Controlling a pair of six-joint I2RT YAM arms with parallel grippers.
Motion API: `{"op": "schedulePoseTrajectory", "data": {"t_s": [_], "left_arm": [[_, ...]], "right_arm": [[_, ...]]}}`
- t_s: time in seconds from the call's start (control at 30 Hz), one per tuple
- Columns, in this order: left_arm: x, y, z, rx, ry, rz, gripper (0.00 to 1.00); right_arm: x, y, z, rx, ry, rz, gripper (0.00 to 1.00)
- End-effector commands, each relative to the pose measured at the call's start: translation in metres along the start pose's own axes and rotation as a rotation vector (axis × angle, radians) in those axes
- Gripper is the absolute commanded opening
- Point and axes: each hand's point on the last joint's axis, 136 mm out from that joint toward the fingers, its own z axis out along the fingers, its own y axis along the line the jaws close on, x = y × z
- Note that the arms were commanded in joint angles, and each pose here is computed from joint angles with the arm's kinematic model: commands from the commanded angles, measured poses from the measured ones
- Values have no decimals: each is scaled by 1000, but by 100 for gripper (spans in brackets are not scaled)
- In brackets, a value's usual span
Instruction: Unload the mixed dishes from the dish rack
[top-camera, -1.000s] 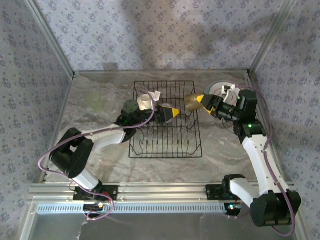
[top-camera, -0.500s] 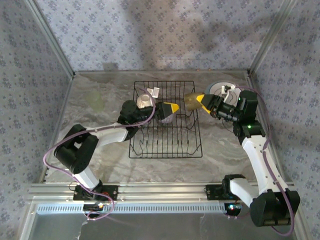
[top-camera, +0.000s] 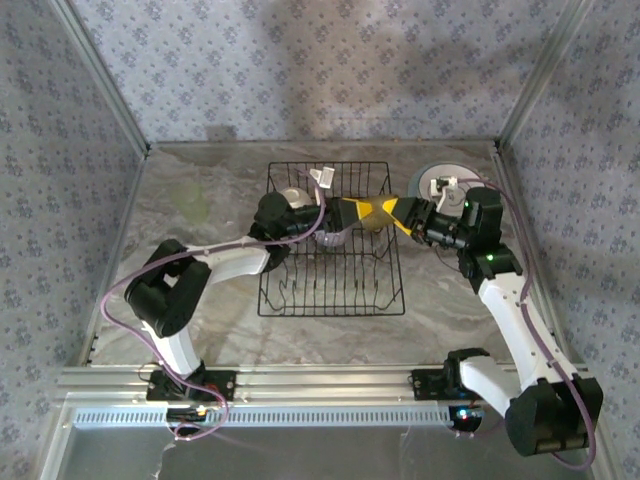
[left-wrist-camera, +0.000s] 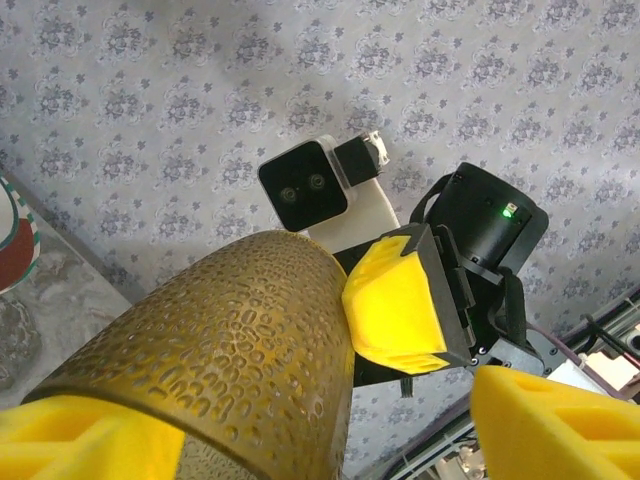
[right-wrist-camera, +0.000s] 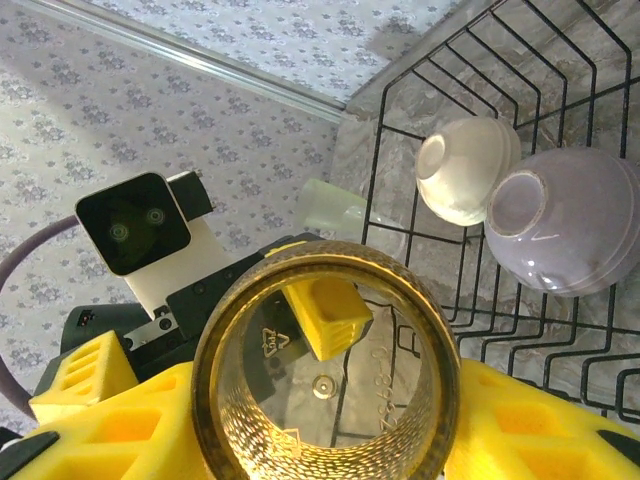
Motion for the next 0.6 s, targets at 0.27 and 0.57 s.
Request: {"op": "schedulePoseTrajectory", "data": {"t_s": [0.27, 0.57], "left_arm": [[0, -17, 5, 43, -17, 14, 44], [-3, -16, 6, 35, -36, -18, 14]], "right_arm": [[0, -13, 13, 16, 12, -12, 45], [6, -15, 17, 6, 26, -20, 45]]}}
